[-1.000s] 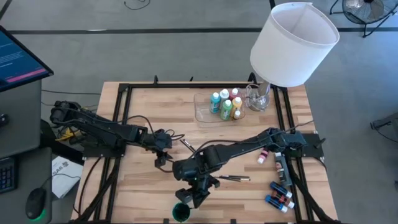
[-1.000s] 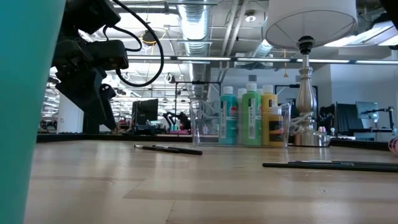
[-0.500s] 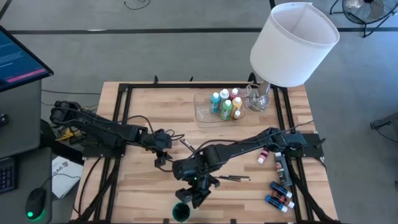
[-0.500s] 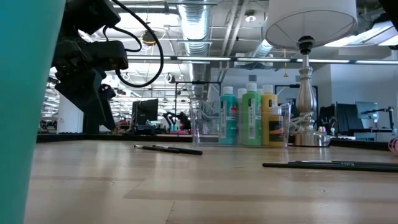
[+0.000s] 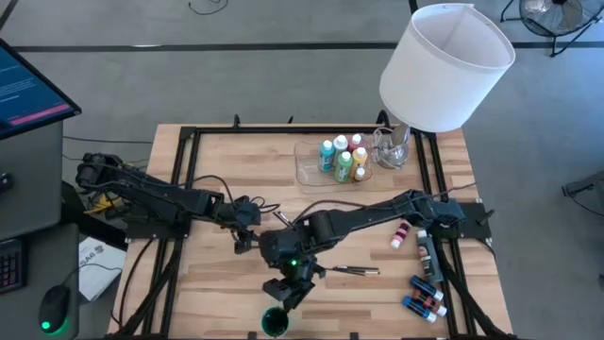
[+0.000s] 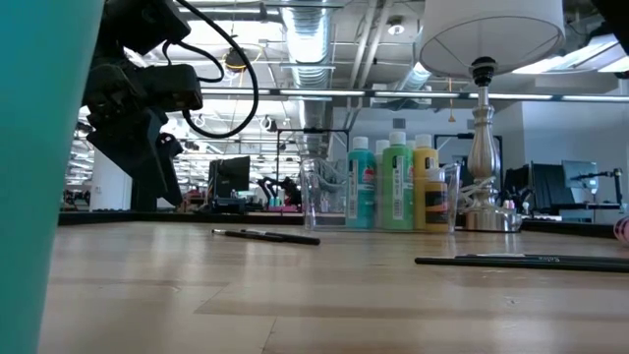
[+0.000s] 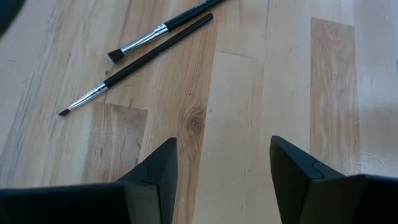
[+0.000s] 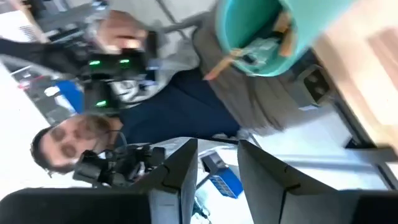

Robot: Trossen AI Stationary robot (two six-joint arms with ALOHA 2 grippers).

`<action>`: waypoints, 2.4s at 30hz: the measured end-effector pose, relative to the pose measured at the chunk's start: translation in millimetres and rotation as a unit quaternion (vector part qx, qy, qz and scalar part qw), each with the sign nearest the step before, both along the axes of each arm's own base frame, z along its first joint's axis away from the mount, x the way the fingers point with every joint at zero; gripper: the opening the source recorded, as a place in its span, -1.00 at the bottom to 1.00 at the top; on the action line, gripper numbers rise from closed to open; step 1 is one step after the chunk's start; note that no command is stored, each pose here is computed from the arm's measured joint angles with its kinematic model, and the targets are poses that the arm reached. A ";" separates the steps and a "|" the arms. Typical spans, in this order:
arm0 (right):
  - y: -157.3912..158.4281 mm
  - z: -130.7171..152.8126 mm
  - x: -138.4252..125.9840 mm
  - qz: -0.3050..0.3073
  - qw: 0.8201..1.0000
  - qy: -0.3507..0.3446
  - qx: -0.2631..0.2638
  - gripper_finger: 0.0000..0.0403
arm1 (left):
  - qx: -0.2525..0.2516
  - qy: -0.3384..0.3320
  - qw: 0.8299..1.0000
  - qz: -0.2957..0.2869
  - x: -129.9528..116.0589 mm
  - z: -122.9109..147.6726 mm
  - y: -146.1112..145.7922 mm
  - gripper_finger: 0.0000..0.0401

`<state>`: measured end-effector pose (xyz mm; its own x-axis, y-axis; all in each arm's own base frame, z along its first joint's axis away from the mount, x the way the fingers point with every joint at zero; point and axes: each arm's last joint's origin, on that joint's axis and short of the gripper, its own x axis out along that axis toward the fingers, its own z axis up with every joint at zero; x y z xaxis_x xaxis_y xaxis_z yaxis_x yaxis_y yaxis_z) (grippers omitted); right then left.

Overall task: Pick & Place Paint Supplies
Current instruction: Adjust the green cup on the table

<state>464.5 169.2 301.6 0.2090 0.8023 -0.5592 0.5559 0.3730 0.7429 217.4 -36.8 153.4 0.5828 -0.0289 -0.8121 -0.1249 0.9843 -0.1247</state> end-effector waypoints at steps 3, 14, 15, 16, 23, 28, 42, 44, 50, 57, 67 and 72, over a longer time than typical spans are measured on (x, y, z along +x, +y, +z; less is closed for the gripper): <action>-6.2 21.1 -8.0 0.001 0.999 -0.038 -0.005 -0.46 | 0.000 0.000 1.000 0.000 -0.1 -0.1 0.0 -0.23; -22.2 104.7 -73.7 -0.007 0.948 -0.233 -0.217 -0.46 | 0.001 -0.008 1.000 0.002 1.2 0.8 0.0 -0.23; -20.7 109.4 -80.4 -0.006 0.934 -0.251 -0.254 -0.46 | 0.001 -0.010 1.000 0.002 1.5 1.0 0.0 -0.23; -19.3 114.6 -85.5 -0.007 0.918 -0.273 -0.287 -0.46 | 0.001 -0.011 1.000 0.002 1.5 1.0 0.0 -0.23; 20.8 115.8 -121.8 0.082 0.784 -0.336 -0.515 -0.46 | -0.009 -0.006 1.000 0.016 0.9 0.6 -0.4 -0.23; 56.3 83.1 -126.6 0.131 0.674 -0.322 -0.652 -0.46 | -0.028 0.015 0.999 0.034 -3.1 -1.7 -4.2 -0.23; 72.2 -20.5 -158.0 0.065 0.620 -0.362 -0.693 -0.46 | -0.136 0.111 0.984 -0.012 -23.8 -6.9 -42.5 -0.23; 68.5 -28.0 -165.9 0.053 0.629 -0.407 -0.661 -0.46 | -0.148 0.112 0.983 -0.014 -26.2 -6.4 -50.5 -0.23; 39.8 -31.7 -183.9 -0.004 0.606 -0.534 -0.589 -0.46 | -0.210 0.049 0.975 -0.052 -28.3 4.0 -86.5 -0.23; 1.7 -57.9 -185.0 -0.008 0.577 -0.624 -0.527 -0.46 | -0.262 -0.101 0.958 -0.067 -38.1 26.3 -130.8 -0.25; -33.4 -95.0 -186.8 0.004 0.598 -0.619 -0.509 -0.46 | -0.253 -0.213 0.944 -0.016 -72.3 56.4 -187.8 -0.40; -32.3 -92.1 -186.5 0.010 0.588 -0.638 -0.498 -0.46 | -0.266 -0.205 0.942 -0.008 -66.5 56.2 -223.6 -0.43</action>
